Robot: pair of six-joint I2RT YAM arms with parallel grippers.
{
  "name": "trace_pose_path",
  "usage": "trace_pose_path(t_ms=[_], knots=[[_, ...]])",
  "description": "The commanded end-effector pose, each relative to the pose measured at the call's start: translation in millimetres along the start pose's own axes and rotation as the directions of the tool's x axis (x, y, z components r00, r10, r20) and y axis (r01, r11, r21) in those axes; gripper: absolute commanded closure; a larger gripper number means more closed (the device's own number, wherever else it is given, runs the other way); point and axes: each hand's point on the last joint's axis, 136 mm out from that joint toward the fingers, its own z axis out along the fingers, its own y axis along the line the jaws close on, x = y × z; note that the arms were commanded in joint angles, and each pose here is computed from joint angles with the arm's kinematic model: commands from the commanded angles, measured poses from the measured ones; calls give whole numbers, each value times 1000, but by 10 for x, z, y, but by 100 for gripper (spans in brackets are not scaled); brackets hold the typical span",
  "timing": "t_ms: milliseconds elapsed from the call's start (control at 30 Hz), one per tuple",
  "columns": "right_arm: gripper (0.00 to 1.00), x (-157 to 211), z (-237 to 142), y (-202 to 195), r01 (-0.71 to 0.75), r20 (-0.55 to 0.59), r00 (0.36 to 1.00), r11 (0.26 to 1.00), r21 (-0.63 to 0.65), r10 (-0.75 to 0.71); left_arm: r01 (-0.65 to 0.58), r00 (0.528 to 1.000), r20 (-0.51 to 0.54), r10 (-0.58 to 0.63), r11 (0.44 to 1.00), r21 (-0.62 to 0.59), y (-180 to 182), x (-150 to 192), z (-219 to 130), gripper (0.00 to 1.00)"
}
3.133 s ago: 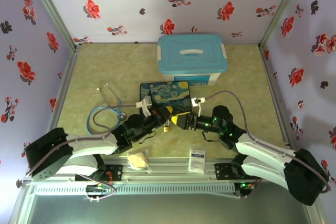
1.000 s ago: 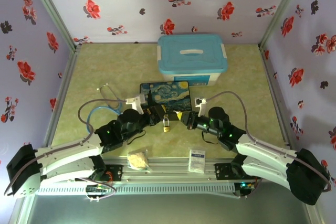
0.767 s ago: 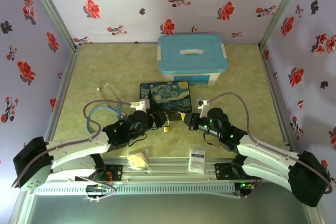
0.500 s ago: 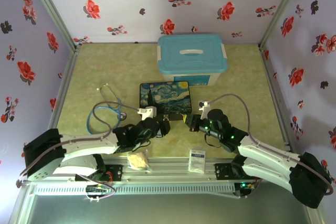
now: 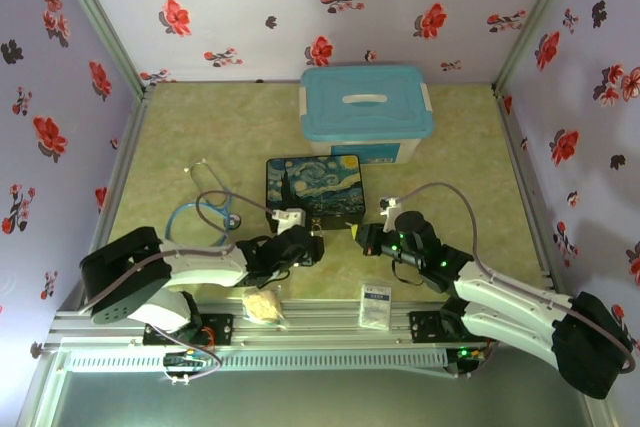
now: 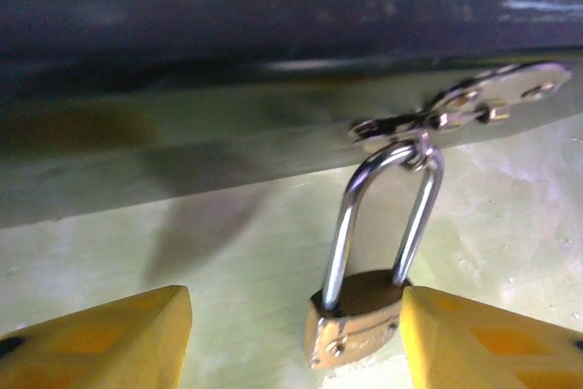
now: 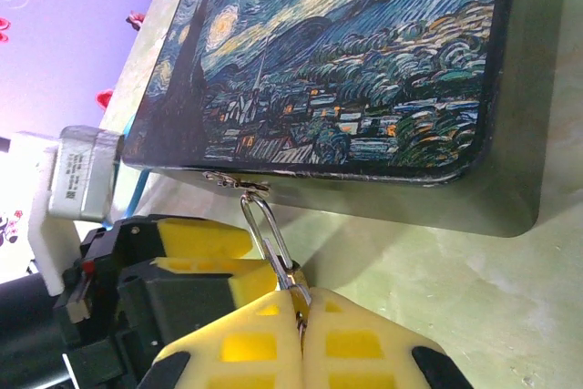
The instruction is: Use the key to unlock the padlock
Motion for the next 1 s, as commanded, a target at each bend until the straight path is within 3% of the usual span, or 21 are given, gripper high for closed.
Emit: trace_pose_path(t_ms=[0,233,367,533,700,967], knots=[[100,35,-27,-5,-2,-4,1000,1000,1,2,-46,999,17,45,996,75,-236,-101,51,38],[100,72,-80,-53,-11,-2,1000,1000,13,11,-31,999,-18,32,999,37,-197,-23,169,41],[100,99,-84,-90,-19,0,1000,1000,21,19,0,1000,-23,1,999,48,-172,32,201,47],[100,131,-67,-104,-15,-7,1000,999,28,16,24,1000,-16,-23,998,63,-184,31,192,63],[100,175,-25,-104,-6,-24,1000,999,32,7,30,999,-20,-29,998,51,-174,42,206,64],[100,249,36,-108,-8,-36,999,999,32,9,71,997,0,-71,994,79,-205,47,185,75]])
